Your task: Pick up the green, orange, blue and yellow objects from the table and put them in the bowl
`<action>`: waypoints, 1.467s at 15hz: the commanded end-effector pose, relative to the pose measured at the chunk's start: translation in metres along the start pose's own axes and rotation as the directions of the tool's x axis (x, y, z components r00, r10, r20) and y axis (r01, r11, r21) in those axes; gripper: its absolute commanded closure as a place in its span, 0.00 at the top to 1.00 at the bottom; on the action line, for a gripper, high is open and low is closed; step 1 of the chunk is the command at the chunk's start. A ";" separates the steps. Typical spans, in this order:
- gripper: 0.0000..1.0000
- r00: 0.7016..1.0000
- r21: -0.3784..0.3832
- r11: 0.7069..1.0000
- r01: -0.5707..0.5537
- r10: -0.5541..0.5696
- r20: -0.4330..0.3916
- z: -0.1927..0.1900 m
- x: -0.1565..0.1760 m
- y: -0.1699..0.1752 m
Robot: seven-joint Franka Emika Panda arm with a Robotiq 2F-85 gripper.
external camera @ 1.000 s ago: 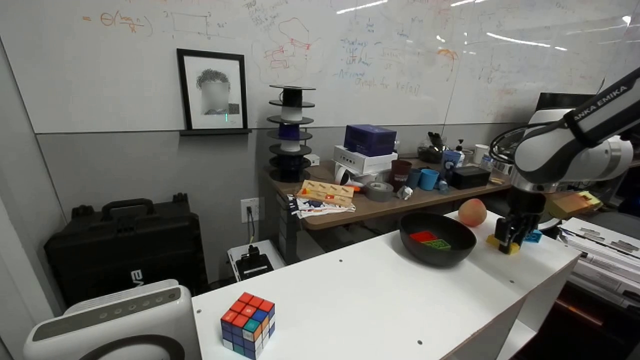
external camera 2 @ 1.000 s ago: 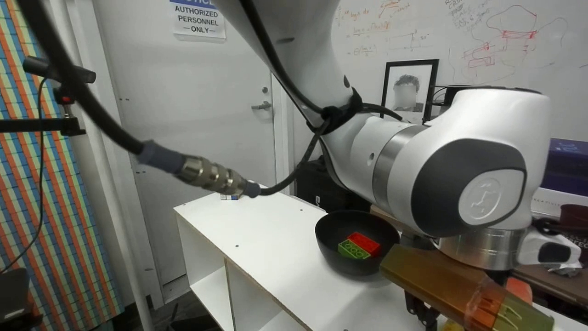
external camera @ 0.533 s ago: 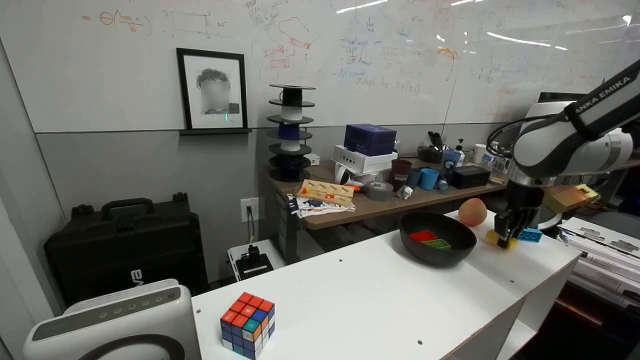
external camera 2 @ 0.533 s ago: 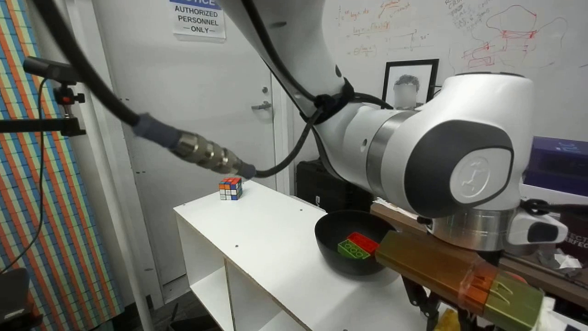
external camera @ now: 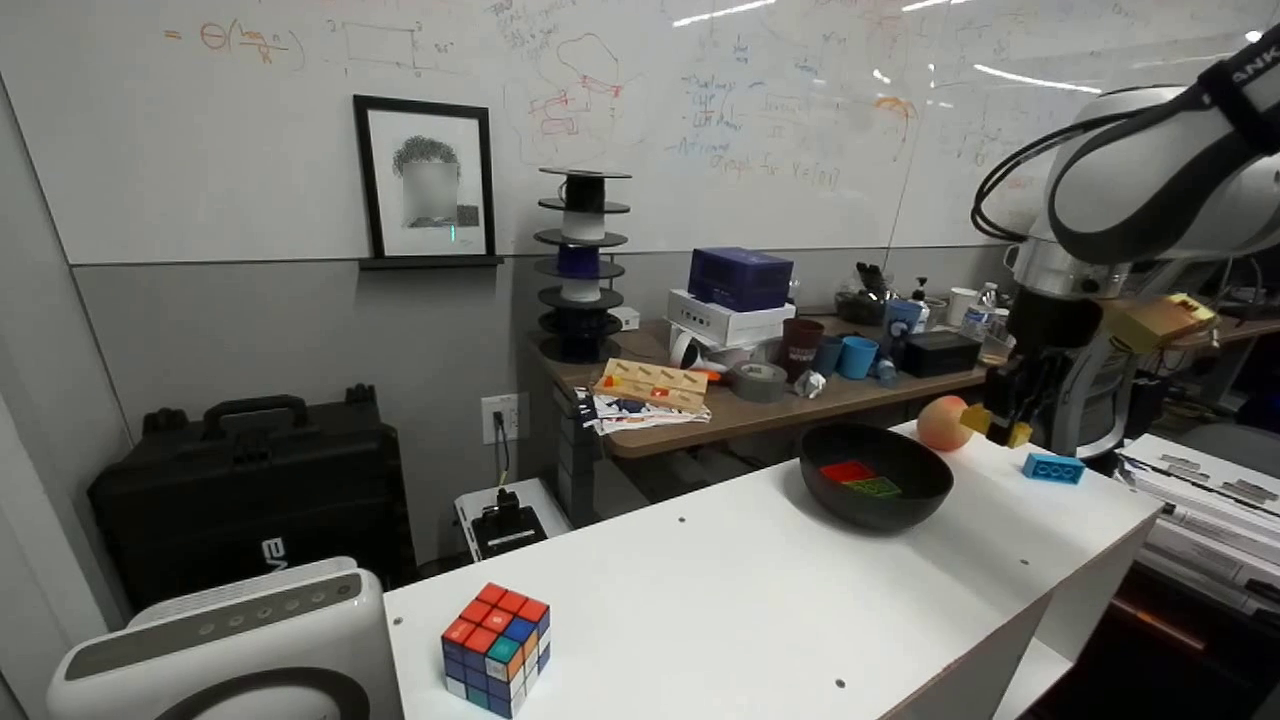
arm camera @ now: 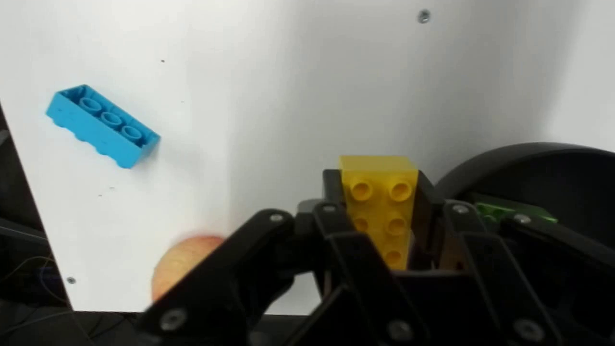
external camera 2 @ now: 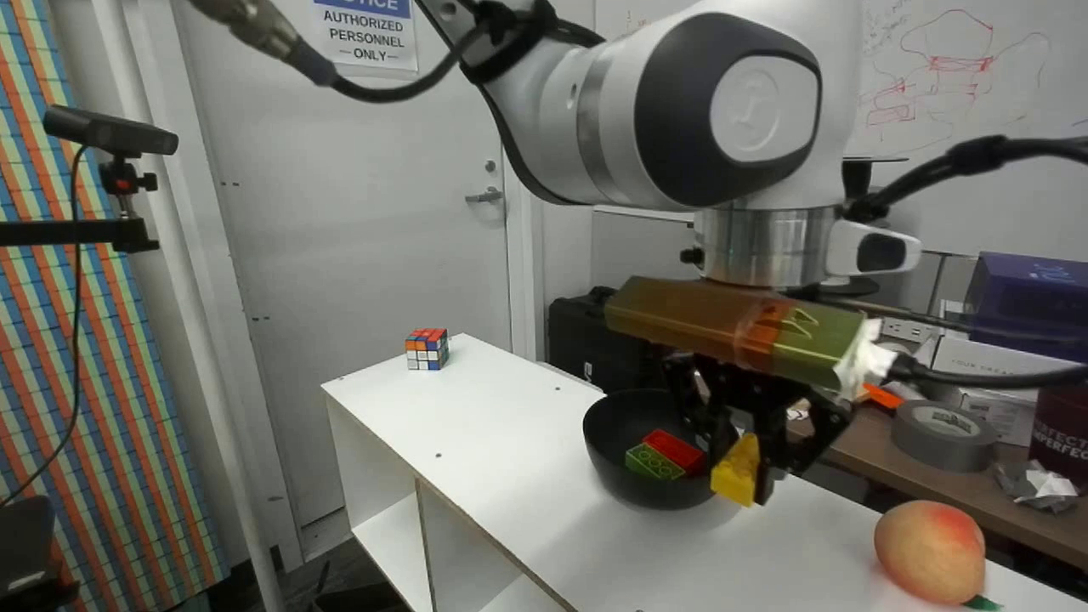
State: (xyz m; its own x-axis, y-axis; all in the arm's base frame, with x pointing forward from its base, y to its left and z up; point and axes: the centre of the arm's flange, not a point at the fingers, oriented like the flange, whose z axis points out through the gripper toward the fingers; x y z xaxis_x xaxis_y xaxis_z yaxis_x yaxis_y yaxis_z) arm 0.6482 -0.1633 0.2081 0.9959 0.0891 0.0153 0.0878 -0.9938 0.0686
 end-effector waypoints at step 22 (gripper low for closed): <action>1.00 0.983 0.010 0.993 0.118 -0.116 -0.145 -0.026 0.065 -0.054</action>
State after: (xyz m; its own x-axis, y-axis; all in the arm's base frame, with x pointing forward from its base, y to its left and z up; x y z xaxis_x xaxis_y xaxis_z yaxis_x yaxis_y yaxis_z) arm 0.7064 -0.0897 0.2087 0.9705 0.2098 0.1190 0.2020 -0.9766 0.0743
